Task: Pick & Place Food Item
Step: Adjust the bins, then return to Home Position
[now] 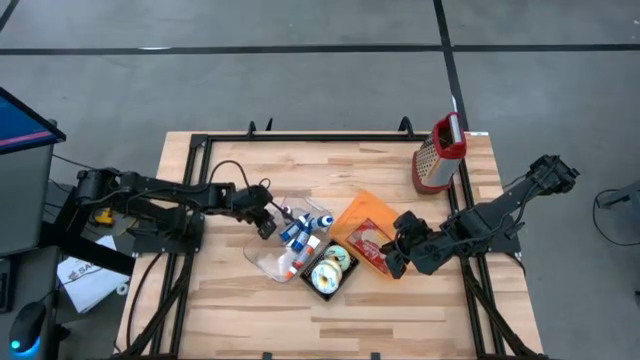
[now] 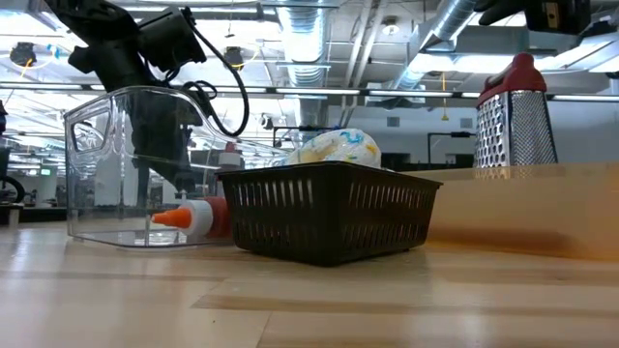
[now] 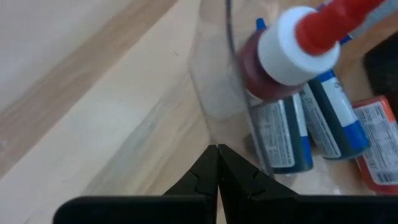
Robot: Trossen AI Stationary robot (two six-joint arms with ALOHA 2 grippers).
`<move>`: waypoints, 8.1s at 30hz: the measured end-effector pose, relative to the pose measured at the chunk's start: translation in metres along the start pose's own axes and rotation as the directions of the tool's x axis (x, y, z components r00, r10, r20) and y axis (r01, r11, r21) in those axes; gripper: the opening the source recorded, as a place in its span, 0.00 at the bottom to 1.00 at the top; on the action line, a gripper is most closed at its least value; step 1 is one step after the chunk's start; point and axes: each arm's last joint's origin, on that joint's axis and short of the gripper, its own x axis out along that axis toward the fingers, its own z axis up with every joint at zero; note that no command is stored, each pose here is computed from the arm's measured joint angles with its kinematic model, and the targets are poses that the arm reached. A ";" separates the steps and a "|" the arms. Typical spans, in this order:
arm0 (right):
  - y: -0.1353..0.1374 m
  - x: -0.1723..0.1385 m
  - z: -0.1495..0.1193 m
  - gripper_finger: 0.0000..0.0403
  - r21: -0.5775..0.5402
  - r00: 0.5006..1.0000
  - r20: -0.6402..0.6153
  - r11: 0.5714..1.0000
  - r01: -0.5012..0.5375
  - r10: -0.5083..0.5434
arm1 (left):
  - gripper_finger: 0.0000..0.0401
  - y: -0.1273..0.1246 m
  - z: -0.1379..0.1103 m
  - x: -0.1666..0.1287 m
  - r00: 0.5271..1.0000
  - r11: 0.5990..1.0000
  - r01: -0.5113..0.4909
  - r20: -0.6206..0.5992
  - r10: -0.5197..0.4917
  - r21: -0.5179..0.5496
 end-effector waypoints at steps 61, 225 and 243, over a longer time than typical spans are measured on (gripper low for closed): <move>-0.141 0.090 0.009 0.00 0.530 0.787 -0.011 0.664 0.527 -0.616 | 0.00 0.002 0.008 -0.083 0.932 0.981 0.181 0.331 -0.151 -0.063; -0.203 0.029 -0.037 0.00 -0.443 0.671 0.422 0.785 -0.434 0.609 | 0.00 0.042 -0.081 -0.051 0.688 0.901 0.319 0.581 -0.434 0.296; -0.203 0.029 -0.037 0.00 -0.443 0.670 0.423 0.785 -0.434 0.610 | 0.00 0.043 -0.081 -0.051 0.688 0.903 0.315 0.584 -0.430 0.293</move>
